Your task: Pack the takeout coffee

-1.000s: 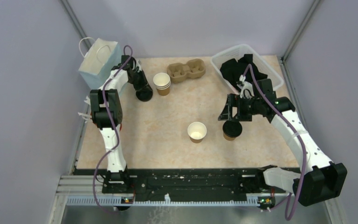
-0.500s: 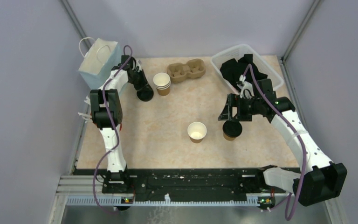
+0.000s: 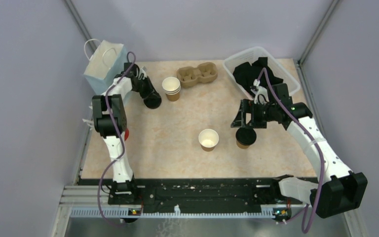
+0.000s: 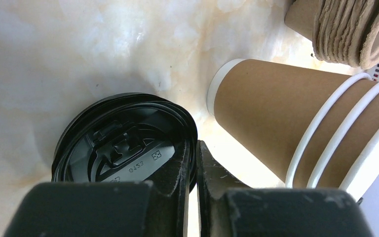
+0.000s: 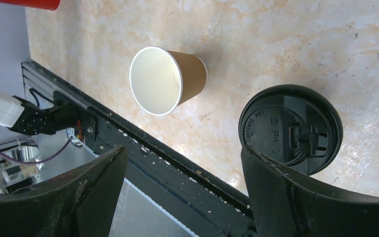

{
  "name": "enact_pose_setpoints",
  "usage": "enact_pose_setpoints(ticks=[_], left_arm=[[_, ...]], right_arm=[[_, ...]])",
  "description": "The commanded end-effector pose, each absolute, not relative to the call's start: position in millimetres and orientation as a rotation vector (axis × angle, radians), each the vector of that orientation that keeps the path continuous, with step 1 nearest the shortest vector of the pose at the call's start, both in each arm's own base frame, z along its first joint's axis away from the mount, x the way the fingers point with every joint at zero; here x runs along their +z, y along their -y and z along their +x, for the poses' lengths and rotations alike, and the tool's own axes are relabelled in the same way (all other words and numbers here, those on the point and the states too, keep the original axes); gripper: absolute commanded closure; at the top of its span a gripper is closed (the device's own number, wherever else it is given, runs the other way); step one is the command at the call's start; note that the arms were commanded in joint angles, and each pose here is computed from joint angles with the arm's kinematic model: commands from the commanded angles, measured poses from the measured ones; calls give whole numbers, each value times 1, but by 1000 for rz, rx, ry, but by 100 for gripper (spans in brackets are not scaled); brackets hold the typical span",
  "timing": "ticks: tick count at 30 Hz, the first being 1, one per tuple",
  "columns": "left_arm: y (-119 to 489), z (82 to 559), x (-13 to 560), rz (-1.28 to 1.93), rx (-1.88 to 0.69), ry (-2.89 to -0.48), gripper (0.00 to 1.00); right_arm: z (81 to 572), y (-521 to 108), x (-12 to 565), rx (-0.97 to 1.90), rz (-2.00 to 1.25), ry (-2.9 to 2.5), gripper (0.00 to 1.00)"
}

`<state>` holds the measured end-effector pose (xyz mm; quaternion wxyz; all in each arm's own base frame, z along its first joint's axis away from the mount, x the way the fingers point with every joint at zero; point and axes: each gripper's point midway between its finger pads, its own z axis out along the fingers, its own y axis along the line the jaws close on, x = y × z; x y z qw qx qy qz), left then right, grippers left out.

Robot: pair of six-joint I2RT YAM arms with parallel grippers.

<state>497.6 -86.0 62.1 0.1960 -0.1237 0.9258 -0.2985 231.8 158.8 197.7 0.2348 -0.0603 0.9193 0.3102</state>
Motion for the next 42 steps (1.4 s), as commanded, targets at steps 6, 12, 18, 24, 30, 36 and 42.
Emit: enact_pose_setpoints(ticks=[6,12,18,24,30,36,42], left_arm=[[85,502,105,-306,-924,-2457,86],[84,506,121,-285,-921,-2418,86],[73,506,134,-302,-798,-2413,100],[59,502,131,-340,-543,-2483,100],[65,506,121,-262,-306,-2570,100],[61,511,117,-191,0,-2614,100],[62,511,108,-171,5,-2632,100]], right_arm=[[235,-161,206,875,-176,-2477,15],[235,-160,207,876,-175,-2473,15],[233,-160,208,875,-179,-2467,15],[234,-161,208,880,-181,-2466,15],[234,-161,207,884,-185,-2467,15],[235,-161,206,882,-184,-2472,15],[235,-161,205,879,-183,-2475,15]])
